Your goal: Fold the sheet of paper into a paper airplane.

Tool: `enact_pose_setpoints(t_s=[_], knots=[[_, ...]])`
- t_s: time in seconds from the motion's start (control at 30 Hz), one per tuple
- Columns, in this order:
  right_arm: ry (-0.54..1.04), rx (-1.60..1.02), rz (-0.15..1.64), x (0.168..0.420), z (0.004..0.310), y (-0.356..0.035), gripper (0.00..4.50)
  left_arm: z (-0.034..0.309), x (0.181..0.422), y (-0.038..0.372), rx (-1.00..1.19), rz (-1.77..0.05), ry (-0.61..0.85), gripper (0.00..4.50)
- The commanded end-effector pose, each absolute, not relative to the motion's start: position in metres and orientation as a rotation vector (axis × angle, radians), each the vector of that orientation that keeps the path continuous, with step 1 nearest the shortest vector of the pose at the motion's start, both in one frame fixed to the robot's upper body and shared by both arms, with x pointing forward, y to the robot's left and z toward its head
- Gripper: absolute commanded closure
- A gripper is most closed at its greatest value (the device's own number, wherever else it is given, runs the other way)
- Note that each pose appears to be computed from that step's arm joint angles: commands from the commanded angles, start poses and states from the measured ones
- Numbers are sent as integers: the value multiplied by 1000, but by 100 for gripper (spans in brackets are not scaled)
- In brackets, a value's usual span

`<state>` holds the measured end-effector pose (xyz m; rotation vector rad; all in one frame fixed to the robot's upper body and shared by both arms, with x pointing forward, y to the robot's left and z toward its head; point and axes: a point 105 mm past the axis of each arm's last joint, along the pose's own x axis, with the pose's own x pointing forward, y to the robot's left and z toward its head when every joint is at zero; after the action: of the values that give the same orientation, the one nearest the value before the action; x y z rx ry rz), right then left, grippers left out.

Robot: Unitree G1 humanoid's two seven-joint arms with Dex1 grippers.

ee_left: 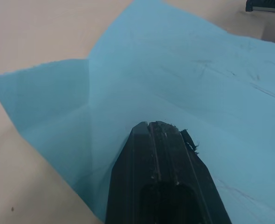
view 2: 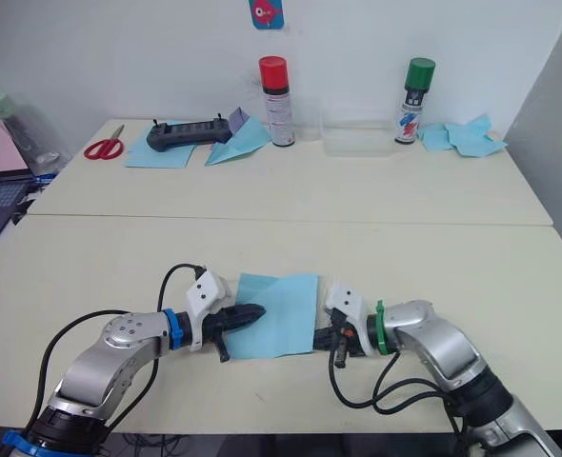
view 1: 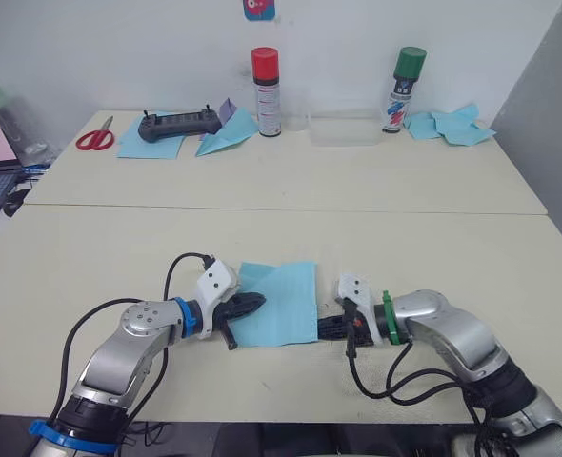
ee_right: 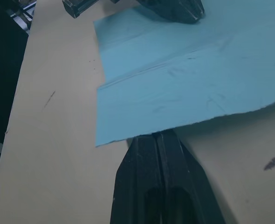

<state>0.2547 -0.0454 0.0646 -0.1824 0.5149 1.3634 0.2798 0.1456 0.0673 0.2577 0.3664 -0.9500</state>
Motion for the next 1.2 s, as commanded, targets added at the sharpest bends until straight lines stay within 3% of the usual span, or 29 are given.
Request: enact_pose_setpoints(t_s=[0.03,0.43,0.87,1.2], knots=[[451,-146,1322,267,79,-44,447,49,273,153,252,-923,459,450],[303,-73,1232,301,101,-16,447,48,275,170,265,-878,518,450],[273,-85,1338,296,95,27,447,49,266,183,243,-858,567,450],[297,-189,1371,294,75,36,447,54,261,196,239,-822,579,450]])
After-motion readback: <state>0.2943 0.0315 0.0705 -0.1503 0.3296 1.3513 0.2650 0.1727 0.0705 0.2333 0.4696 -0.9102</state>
